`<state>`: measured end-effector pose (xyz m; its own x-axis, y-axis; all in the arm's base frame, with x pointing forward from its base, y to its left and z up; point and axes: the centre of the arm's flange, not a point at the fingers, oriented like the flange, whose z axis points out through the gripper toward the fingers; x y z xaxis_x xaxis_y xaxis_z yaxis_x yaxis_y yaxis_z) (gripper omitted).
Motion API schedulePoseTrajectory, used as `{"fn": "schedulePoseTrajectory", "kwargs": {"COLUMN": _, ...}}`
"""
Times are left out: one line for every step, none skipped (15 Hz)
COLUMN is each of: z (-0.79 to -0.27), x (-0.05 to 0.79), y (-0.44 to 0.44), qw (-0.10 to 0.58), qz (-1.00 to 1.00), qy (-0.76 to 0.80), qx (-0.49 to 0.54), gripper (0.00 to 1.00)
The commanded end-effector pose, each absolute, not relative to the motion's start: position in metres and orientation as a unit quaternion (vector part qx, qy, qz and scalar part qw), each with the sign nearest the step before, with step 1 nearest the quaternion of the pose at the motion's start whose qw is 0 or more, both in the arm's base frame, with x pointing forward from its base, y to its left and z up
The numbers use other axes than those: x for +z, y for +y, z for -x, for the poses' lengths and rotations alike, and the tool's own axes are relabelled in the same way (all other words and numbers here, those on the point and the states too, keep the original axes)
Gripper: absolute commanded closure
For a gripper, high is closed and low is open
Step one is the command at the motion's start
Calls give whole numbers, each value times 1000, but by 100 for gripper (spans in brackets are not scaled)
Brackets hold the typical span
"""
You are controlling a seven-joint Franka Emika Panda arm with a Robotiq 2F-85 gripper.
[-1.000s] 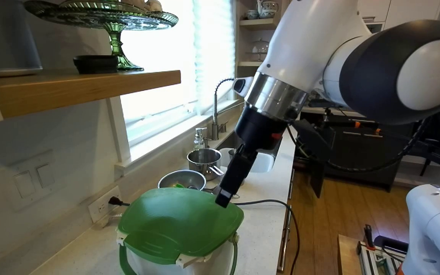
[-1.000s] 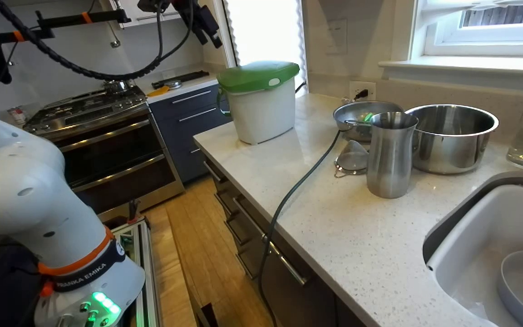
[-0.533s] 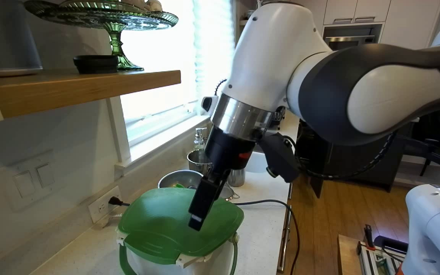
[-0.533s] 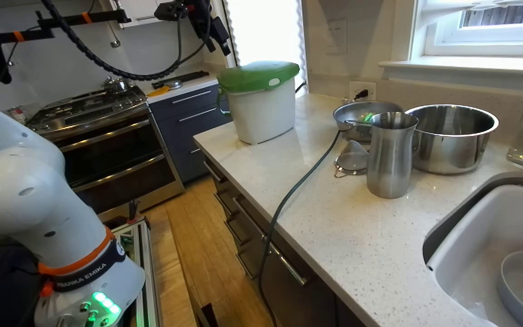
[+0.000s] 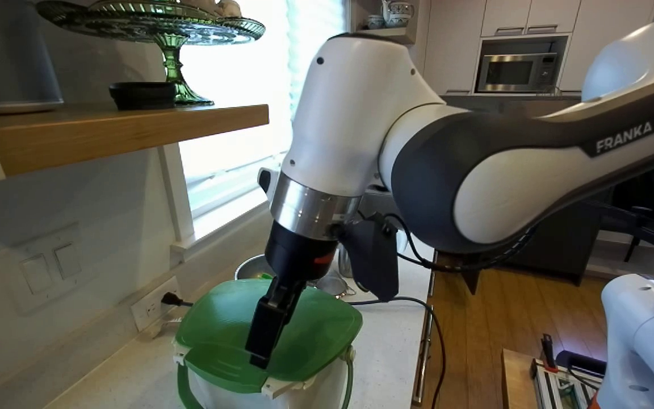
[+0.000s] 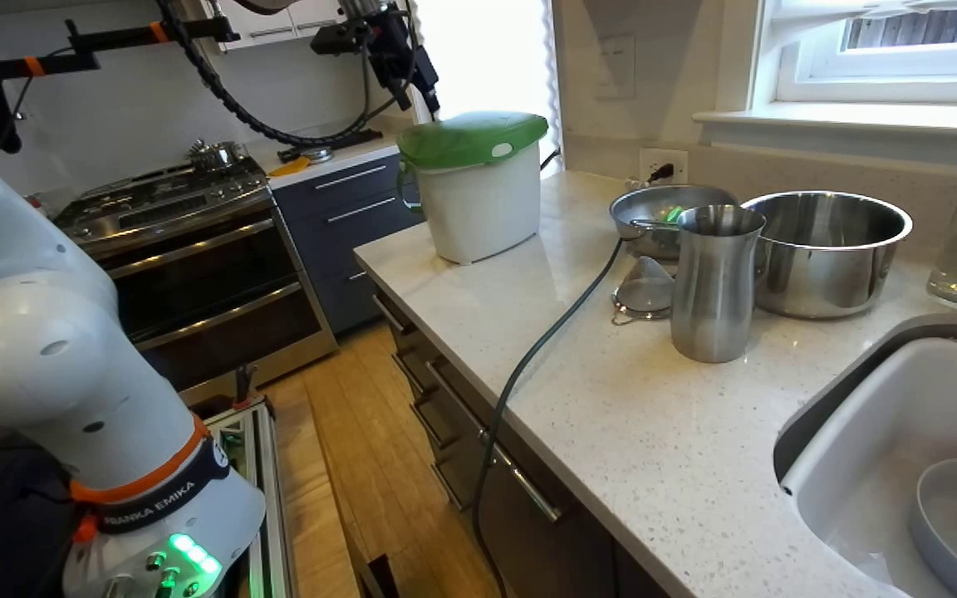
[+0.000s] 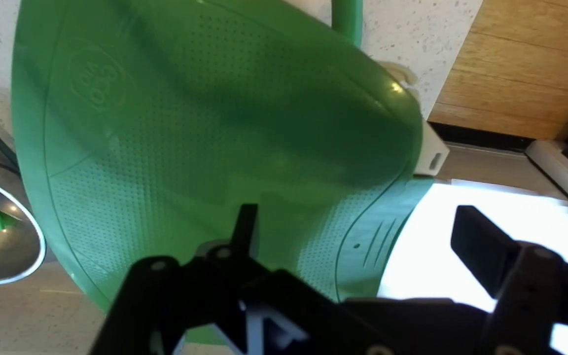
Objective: Move the white and green bin to the right
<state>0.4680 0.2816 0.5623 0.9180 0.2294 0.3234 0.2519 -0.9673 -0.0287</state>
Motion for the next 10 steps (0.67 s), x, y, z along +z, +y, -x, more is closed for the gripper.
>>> {"fn": "schedulePoseTrajectory", "kwargs": {"z": -479, "x": 553, "y": 302, "qw": 1, "qz": 976, "qy": -126, "qx": -179, "gripper": 0}}
{"fn": "schedulePoseTrajectory", "kwargs": {"z": -480, "x": 550, "y": 306, "qw": -4, "qz": 975, "qy": -129, "qx": -181, "gripper": 0}}
{"fn": "schedulePoseTrajectory", "kwargs": {"z": -480, "x": 547, "y": 309, "qw": -9, "qz": 974, "qy": -130, "qx": -183, "gripper": 0}}
{"fn": "schedulePoseTrajectory", "kwargs": {"z": -479, "x": 544, "y": 313, "qw": -14, "qz": 974, "qy": -132, "qx": -182, "gripper": 0}}
{"fn": "schedulePoseTrajectory", "kwargs": {"z": -479, "x": 540, "y": 316, "qw": -19, "qz": 974, "qy": -134, "qx": -182, "gripper": 0}}
{"fn": "schedulePoseTrajectory", "kwargs": {"z": -478, "x": 539, "y": 319, "qw": -24, "qz": 974, "qy": -136, "qx": -181, "gripper": 0}}
{"fn": "schedulePoseTrajectory", "kwargs": {"z": -479, "x": 537, "y": 321, "qw": -31, "qz": 973, "qy": -139, "qx": -184, "gripper": 0}}
{"fn": "schedulePoseTrajectory", "kwargs": {"z": -478, "x": 537, "y": 322, "qw": -34, "qz": 972, "qy": -142, "qx": -183, "gripper": 0}}
{"fn": "schedulePoseTrajectory", "kwargs": {"z": -478, "x": 535, "y": 324, "qw": -38, "qz": 972, "qy": -144, "qx": -184, "gripper": 0}}
{"fn": "schedulePoseTrajectory", "kwargs": {"z": -477, "x": 535, "y": 326, "qw": -39, "qz": 971, "qy": -148, "qx": -183, "gripper": 0}}
